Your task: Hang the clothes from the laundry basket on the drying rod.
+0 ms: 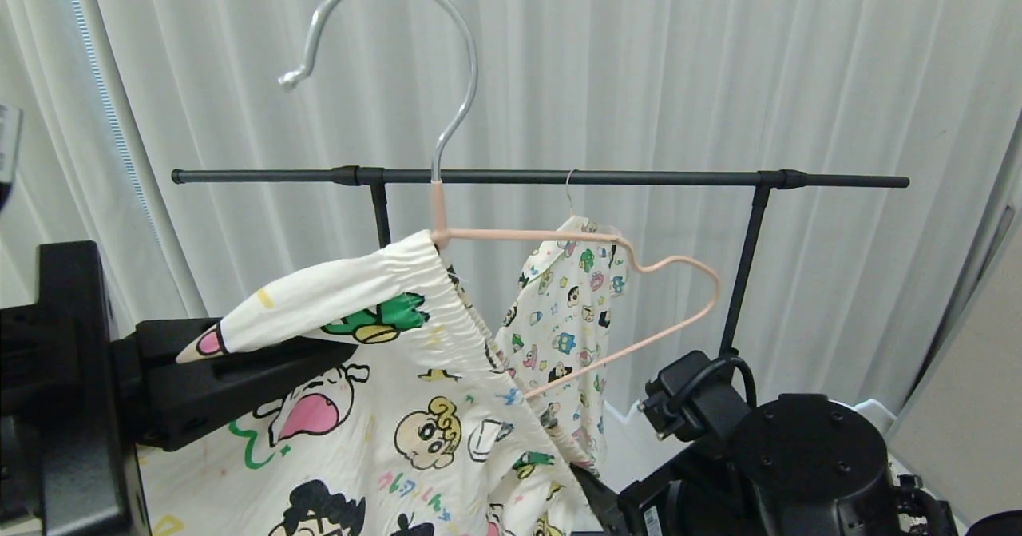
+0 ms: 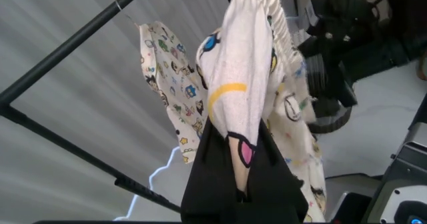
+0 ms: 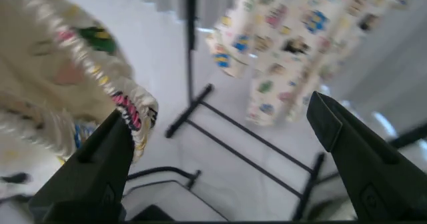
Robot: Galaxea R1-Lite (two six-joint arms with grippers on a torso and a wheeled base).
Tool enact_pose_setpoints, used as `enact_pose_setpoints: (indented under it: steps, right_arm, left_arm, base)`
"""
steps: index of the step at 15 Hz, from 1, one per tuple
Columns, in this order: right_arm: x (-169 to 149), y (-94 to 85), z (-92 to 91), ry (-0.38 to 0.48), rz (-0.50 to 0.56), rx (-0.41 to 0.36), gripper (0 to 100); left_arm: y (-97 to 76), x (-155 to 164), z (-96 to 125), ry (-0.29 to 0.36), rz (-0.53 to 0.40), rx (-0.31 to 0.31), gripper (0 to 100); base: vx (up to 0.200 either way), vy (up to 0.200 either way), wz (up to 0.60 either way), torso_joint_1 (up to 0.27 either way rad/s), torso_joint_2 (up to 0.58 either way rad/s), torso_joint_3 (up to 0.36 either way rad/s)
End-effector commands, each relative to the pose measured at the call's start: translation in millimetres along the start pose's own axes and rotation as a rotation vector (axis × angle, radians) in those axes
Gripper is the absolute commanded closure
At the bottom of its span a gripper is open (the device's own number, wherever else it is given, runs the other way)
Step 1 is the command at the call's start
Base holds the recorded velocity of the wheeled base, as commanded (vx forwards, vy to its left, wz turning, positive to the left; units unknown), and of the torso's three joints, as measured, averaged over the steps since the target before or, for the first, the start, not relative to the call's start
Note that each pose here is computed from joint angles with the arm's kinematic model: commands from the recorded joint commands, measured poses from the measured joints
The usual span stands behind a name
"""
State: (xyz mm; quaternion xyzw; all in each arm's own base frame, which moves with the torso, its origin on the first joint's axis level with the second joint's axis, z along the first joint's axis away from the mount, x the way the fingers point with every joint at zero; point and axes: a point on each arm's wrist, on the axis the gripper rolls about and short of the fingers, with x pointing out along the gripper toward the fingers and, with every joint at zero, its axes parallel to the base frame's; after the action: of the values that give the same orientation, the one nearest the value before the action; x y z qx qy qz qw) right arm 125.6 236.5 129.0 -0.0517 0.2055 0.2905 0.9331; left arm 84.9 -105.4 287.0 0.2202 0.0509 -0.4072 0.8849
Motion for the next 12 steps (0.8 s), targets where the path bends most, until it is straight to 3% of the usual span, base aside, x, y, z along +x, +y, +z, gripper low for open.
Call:
enact_pose_setpoints:
  steps: [1, 4, 8, 12]
  right_arm:
    - [2, -15.5, -4.0, 0.014, -0.072, 0.003, 0]
    - [8, -38.4, 2.0, 0.007, -0.164, -0.016, 0]
    - [5, -72.3, 17.7, -0.031, -0.279, -0.038, 0]
    - [-2, -80.9, 24.7, -0.057, -0.305, -0.058, 0]
  left_arm:
    - [-0.6, -3, -3, -0.002, 0.002, 0.0, 100]
    - [-3.5, -2, -11, 0.025, -0.004, 0.008, 100]
    - [-14.6, -3, -45, 0.12, -0.024, 0.018, 100]
    - [-16.5, 2, -63, 0.222, 0.059, 0.028, 100]
  base:
    - [0.0, 0.0, 0.0, 0.0, 0.0, 0.0]
    - [0.0, 0.0, 0.0, 0.0, 0.0, 0.0]
    - [0.0, 0.0, 0.0, 0.0, 0.0, 0.0]
    - [0.0, 0.0, 0.0, 0.0, 0.0, 0.0]
